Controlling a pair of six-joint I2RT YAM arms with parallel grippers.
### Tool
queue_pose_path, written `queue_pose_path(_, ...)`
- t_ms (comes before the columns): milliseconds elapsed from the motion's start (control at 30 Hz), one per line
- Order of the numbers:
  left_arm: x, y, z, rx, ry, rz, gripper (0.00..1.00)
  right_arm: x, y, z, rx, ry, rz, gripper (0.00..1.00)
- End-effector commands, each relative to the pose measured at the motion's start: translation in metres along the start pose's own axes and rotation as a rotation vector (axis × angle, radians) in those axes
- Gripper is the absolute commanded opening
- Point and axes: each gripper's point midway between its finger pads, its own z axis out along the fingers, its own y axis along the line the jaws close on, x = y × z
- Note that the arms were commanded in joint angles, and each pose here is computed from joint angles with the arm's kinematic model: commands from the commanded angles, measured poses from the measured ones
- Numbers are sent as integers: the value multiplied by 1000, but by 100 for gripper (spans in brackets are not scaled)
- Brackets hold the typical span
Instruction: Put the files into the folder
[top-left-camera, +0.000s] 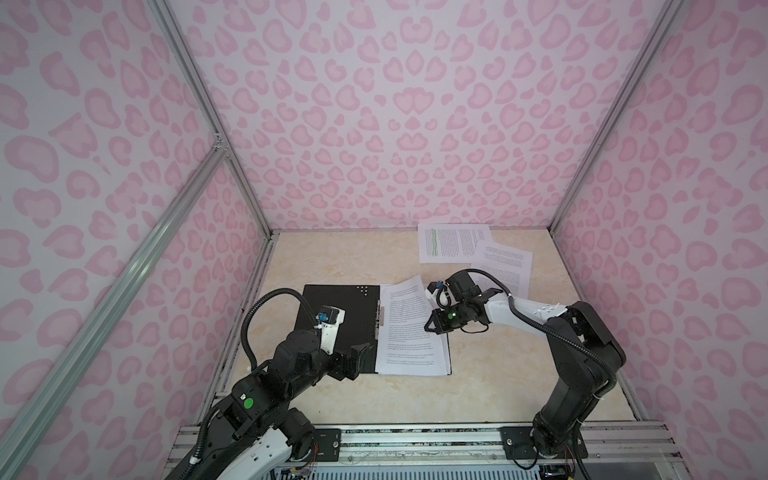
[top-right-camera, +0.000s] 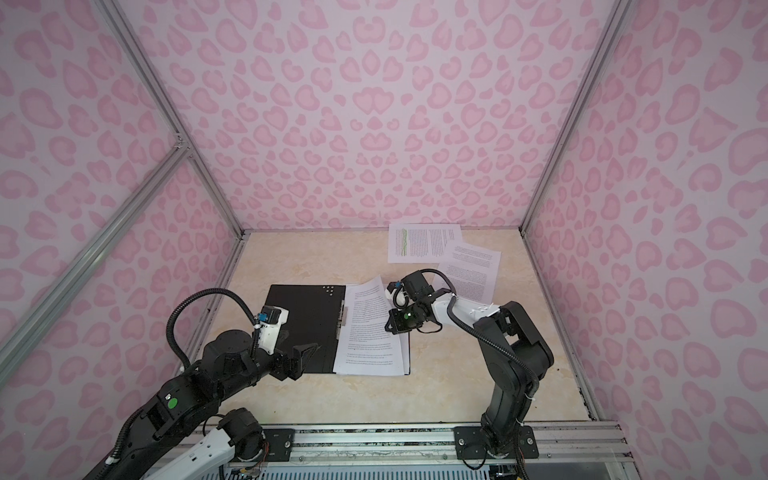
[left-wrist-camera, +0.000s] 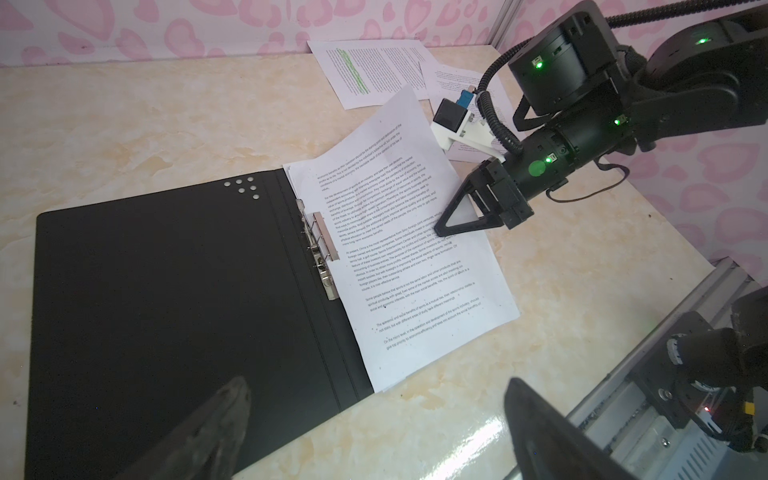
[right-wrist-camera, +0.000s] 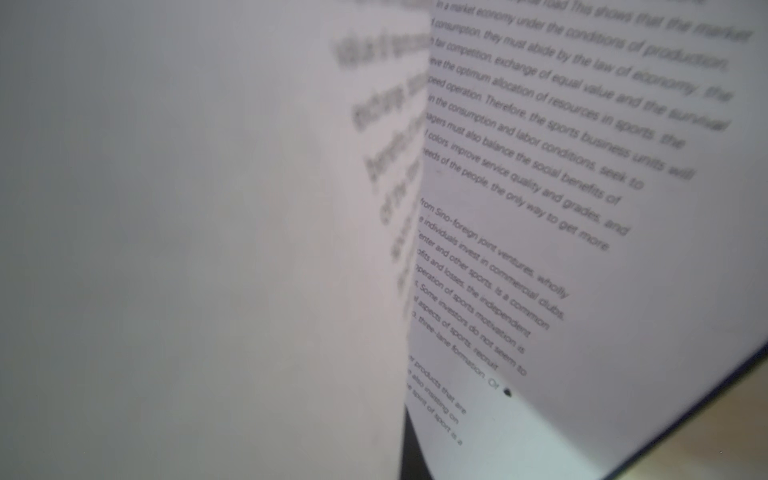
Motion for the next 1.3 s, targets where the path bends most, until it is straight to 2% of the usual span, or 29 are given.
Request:
queue_pose_path(0,-4,-2,0,10,-13,7,97,4,-2,2,13,22,-9,0)
queue_pose_path(67,-3,-2,0,12,-10,7,97,4,-4,2,23,21,-11,0)
queue_pose_path(267,-3,-2,1,10,-7,7,97,1,-10,-2,33,-7,20,27)
queue_pose_path(433,-3,-2,1,11,-7,7,97,-7,-17,-10,-4,-74,81,35)
queue_pose_path(600,-3,-3,2,12,-6,7,97,-11,-21,-11,-3,-97,101,35)
queue_pose_path(967,-2,-4,2,18,-3,6,97,-16,-31,-9,20,-121,133,14)
queue_pose_path(1267,-2,-5,2,23,0,8,97,-20,-33,-8,23,-141,136,12)
